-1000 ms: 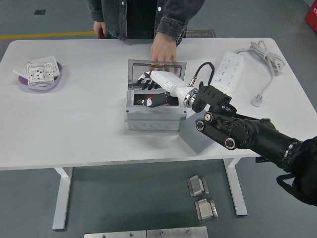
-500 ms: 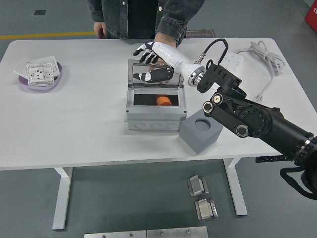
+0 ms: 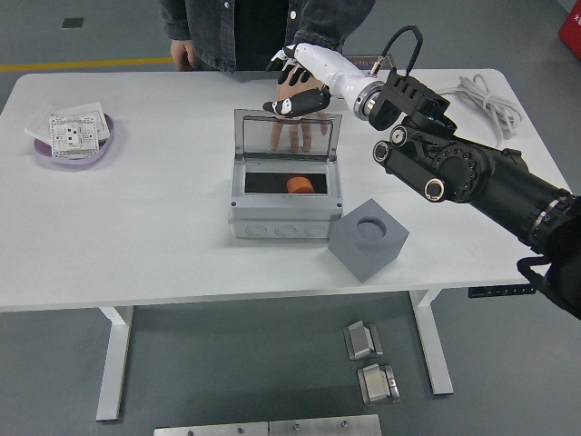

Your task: Pick up the cylinder from the cube,place it in the box,flap close box

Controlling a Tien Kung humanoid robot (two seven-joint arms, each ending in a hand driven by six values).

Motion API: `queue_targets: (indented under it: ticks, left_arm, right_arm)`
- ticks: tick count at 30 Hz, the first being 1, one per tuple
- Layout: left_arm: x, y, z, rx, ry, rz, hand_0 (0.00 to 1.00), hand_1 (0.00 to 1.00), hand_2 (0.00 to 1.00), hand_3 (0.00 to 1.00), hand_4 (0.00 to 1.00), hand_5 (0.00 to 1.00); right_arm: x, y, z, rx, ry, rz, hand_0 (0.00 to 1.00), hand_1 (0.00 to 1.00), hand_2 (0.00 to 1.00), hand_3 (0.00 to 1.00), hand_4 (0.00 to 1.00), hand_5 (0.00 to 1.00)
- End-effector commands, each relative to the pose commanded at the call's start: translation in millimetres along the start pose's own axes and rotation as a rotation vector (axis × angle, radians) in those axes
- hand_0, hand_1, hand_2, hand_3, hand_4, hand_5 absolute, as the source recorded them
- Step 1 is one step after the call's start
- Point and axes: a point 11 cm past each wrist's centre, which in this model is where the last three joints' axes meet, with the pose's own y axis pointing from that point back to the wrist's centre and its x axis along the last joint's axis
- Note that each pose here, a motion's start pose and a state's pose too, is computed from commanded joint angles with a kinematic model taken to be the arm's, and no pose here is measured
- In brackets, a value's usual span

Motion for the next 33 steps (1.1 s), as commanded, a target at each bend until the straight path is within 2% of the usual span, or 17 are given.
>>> queue_targets:
  ticks: [6,11,18,26,33]
  left_arm:
    - [1.7,1.2,7.6,-0.016,-0.003,0.003,0.685,0.706,0.646,0.789,0.708,0.243]
    - [-0.3,1.6,10.0,-0.022,-0.005,-0.001,0.685,0.706,0.646,0.789,0.709,0.243]
    - [-1.8,1.2,7.8,-0.019,-0.005,-0.003,0.685,0.706,0.647,0.788,0.709,0.244]
    - [-3.8,0.5,4.0,-0.014,0.003,-0.007,0.685,0.706,0.647,0.787,0.709,0.244]
    - [-4.8,0.0,0.5,-0.009,0.008,-0.009,0.685,0.706,0.647,0.787,0.709,0.245]
  right_arm:
    - [-17.5,0.7,18.2,-0.065,-0.009,-0.034,0.609,0.6,0.628,0.735,0.868,0.377]
    - [-32.5,2.8,20.6,-0.071,-0.012,-0.057,0.611,0.601,0.633,0.735,0.87,0.382]
    - [-48.5,7.1,9.5,-0.019,0.003,-0.077,0.613,0.606,0.633,0.735,0.864,0.383]
    - [-54.1,16.7,-7.0,0.061,0.054,-0.077,0.614,0.604,0.634,0.735,0.863,0.393]
    - [-61.4,28.2,-10.9,0.099,0.099,-0.096,0.606,0.603,0.637,0.735,0.861,0.406]
